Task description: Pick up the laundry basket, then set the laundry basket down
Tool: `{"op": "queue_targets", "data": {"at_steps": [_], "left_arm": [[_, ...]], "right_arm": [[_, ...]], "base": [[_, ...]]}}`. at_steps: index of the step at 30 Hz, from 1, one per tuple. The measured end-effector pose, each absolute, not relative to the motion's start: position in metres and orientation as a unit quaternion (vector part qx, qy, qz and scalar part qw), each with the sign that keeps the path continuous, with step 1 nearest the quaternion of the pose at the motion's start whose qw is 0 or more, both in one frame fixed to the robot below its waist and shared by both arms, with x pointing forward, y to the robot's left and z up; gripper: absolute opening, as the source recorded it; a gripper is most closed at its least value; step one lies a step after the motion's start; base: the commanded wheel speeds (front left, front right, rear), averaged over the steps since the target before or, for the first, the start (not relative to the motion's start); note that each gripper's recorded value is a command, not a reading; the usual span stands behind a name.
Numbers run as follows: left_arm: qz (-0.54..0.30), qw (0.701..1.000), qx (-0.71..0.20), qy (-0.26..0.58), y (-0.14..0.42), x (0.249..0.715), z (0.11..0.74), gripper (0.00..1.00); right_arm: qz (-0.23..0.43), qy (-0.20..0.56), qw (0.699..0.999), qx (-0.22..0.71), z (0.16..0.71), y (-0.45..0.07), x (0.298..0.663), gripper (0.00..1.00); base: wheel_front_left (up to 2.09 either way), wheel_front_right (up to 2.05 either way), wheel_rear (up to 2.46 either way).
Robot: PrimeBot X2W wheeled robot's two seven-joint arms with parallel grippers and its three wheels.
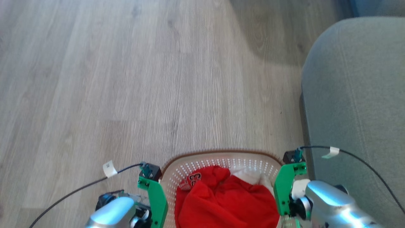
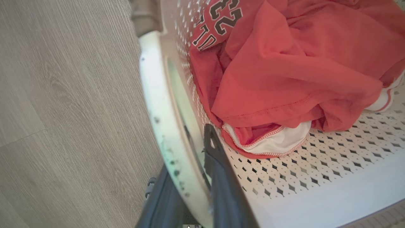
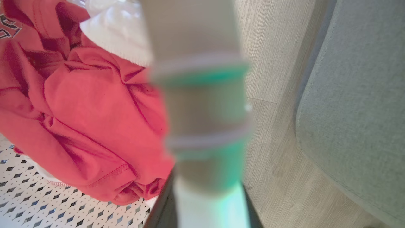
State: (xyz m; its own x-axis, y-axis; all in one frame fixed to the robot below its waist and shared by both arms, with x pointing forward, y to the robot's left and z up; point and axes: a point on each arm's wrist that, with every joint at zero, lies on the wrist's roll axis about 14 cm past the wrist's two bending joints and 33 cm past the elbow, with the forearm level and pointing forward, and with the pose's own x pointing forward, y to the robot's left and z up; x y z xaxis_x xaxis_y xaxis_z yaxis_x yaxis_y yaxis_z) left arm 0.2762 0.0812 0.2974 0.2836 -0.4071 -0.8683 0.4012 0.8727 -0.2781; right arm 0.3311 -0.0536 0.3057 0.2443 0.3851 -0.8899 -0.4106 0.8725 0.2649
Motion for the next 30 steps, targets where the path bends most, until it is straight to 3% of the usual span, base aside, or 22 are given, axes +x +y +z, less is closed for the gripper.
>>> {"op": "queue_targets", "data": {"at_steps": [12,30], "left_arm": [[-0.259,0.807,0.009,0.530,0.085,0.261,0.316,0.00],[-0.264,0.799,0.007,0.541,0.084,0.252,0.314,0.00]], "right_arm": [[0.256,0.537,0.804,-0.006,0.322,-0.050,0.311,0.00],[0.254,0.539,0.803,-0.003,0.319,-0.051,0.305,0.00]], "base": [[0.00,0.00,0.00],[0.00,0.00,0.00]]}}
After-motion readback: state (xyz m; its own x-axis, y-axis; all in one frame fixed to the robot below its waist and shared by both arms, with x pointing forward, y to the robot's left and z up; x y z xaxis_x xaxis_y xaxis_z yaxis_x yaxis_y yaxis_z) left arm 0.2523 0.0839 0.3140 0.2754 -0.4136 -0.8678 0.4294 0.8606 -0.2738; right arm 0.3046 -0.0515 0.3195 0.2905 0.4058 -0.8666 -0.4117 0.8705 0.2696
